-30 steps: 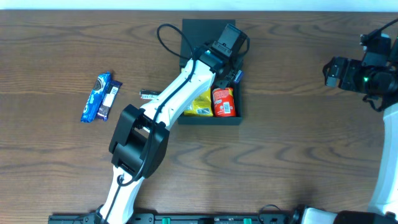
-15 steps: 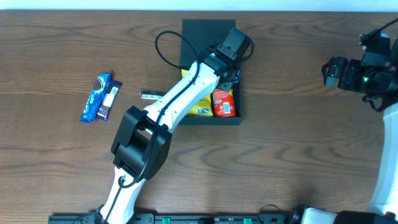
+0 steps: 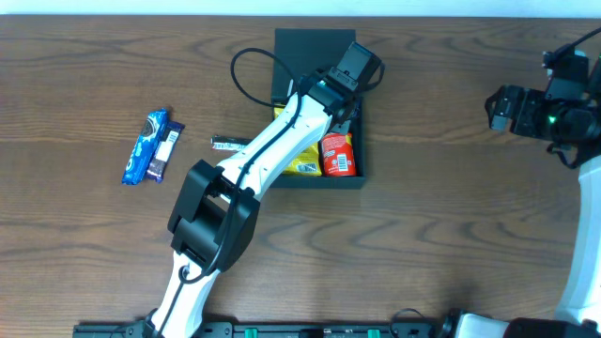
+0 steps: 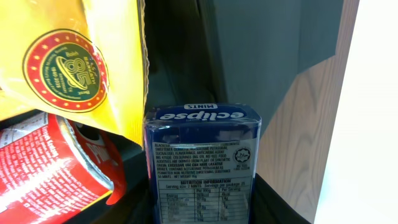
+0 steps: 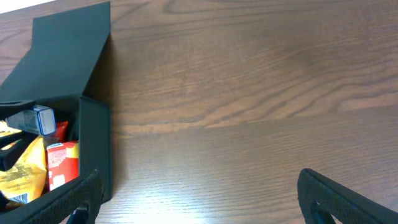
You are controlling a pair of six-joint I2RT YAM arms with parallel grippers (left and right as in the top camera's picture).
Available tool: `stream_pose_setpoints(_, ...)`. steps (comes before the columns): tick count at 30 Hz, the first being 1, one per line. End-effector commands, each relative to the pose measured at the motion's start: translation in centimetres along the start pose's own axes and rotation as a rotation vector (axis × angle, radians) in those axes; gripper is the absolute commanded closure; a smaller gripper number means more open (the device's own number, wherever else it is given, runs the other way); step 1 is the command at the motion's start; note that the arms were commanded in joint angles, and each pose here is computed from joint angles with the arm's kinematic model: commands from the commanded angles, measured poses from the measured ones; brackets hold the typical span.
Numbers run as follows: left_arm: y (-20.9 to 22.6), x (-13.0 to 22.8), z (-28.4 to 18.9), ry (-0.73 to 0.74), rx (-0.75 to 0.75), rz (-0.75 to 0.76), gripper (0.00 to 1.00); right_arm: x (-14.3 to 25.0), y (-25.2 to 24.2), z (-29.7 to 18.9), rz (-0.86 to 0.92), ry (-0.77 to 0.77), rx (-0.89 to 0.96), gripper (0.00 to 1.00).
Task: Pack container
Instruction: 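Carry the Eclipse box into the black box and lower it, then release the mints and move the left gripper to the Oreo pack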
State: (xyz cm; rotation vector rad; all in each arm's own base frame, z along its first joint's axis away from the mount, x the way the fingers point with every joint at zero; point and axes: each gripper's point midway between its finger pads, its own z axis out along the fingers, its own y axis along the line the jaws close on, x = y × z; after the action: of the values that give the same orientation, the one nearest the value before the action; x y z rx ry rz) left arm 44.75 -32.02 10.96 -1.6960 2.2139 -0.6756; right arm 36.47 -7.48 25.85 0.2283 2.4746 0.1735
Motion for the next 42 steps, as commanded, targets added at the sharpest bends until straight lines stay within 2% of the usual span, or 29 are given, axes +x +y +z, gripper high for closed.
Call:
stream_pose_setpoints(1,0.2,0.2,1.4,-0.01,-0.008,-0.017,0.94,0.3,-0.1,0.1,0.025,0.007,-0.008,0.01)
stream_pose_setpoints(12,0.1,0.7,2.4,0.012,0.001,-0.023,0.94,0.4,-0.1,0.1,0.026,0.013,-0.008,0.01)
stream_pose_setpoints(13,0.0,0.7,2.4,0.013,0.004,-0.023,0.85,0.4,-0.1,0.1,0.026,0.012,-0.008,0.01)
stream_pose_setpoints(15,-0.3,0.8,2.4,0.019,0.016,-0.005,0.58,0.4,-0.1,0.1,0.026,0.012,-0.008,0.01)
stream_pose_setpoints(18,-0.9,1.3,2.3,0.04,0.041,0.043,0.04,0.4,-0.1,0.1,0.026,0.012,-0.008,0.01)
stream_pose_setpoints(27,-1.9,1.9,2.2,0.064,0.079,0.095,0.04,0.4,-0.1,0.1,0.026,0.013,-0.008,0.01)
stream_pose_setpoints(36,-5.3,2.5,0.5,0.074,0.222,0.321,0.04,0.4,-0.1,0.1,0.026,0.012,-0.008,0.01)
stream_pose_setpoints(39,-6.0,1.7,-0.4,0.045,0.244,0.477,0.0,0.4,-0.1,0.1,0.026,0.012,-0.008,0.01)
stream_pose_setpoints(42,-6.5,0.3,-1.2,0.004,0.244,0.689,0.27,0.4,-0.1,0.1,0.026,0.012,-0.008,0.01)
